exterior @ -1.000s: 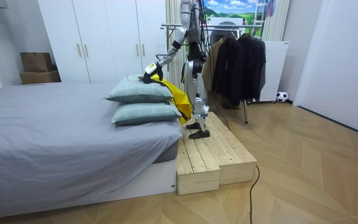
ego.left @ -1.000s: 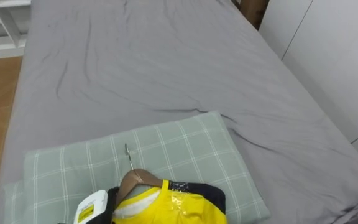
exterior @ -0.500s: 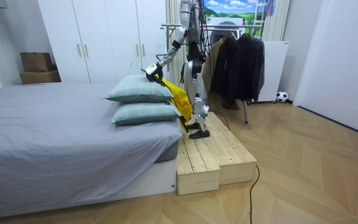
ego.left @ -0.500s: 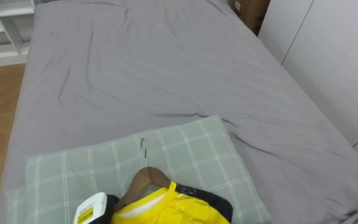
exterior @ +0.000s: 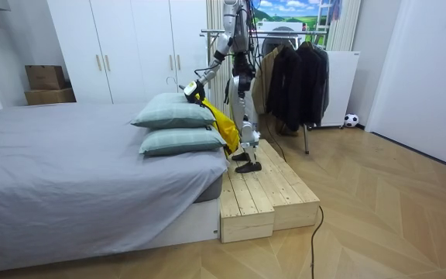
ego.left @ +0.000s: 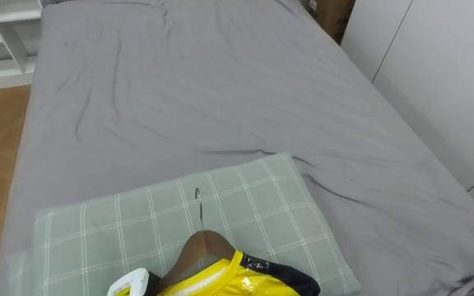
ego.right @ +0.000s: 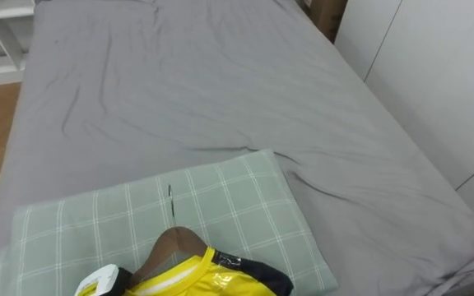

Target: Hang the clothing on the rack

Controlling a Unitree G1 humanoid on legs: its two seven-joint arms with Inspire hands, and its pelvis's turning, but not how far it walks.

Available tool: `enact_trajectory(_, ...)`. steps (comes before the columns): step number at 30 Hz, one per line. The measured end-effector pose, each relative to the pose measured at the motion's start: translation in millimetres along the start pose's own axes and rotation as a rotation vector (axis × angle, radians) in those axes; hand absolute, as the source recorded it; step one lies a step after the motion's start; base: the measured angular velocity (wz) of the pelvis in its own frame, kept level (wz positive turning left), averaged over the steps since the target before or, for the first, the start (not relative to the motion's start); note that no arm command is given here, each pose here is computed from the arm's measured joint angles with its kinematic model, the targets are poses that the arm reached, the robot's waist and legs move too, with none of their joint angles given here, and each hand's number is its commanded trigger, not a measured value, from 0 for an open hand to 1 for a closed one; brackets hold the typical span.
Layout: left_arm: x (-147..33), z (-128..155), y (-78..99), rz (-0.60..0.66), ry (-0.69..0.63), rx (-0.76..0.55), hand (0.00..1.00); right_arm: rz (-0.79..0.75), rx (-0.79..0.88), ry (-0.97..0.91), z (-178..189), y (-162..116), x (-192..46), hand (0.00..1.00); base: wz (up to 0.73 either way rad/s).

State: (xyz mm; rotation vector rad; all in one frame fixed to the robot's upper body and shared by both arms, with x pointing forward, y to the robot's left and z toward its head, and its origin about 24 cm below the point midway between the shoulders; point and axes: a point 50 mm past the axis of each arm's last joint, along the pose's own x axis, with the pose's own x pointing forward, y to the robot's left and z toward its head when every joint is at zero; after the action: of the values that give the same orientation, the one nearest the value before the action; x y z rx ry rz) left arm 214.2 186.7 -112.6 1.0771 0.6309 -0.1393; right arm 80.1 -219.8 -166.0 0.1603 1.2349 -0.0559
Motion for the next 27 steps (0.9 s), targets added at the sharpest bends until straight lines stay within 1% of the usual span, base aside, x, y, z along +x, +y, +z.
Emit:
enact_trajectory(5, 0.0, -1, 0.2, 0.000, 0.001, 0.000, 1.00, 0.000, 0.000, -0.001, 0, 0, 0, 0.00, 0.00)
enact_trajectory(10, -2.5, -4, -3.8, -0.017, 0.012, -0.002, 1.00, -0.001, 0.001, 0.004, -2, 0, 0, 0.00, 0.00)
enact_trajectory(14, -2.4, -7, -1.6, -0.008, 0.020, -0.020, 1.00, 0.000, 0.007, 0.003, -1, 0, 0, 0.00, 0.00)
enact_trajectory(18, -1.3, -3, 4.6, 0.023, 0.005, -0.041, 1.00, -0.008, 0.019, 0.006, -3, -2, -1, 0.00, 0.00)
enact_trajectory(22, -5.6, -2, 3.9, 0.038, -0.015, -0.060, 1.00, -0.015, 0.027, 0.009, -4, -3, -1, 0.00, 0.00)
enact_trajectory(23, -5.7, -1, 4.9, 0.042, -0.020, -0.062, 1.00, -0.015, 0.026, 0.009, -4, -4, -1, 0.00, 0.00)
enact_trajectory(27, -3.8, 1, 19.0, 0.085, -0.046, -0.083, 1.00, -0.016, 0.023, 0.012, -5, -5, -2, 0.00, 0.00)
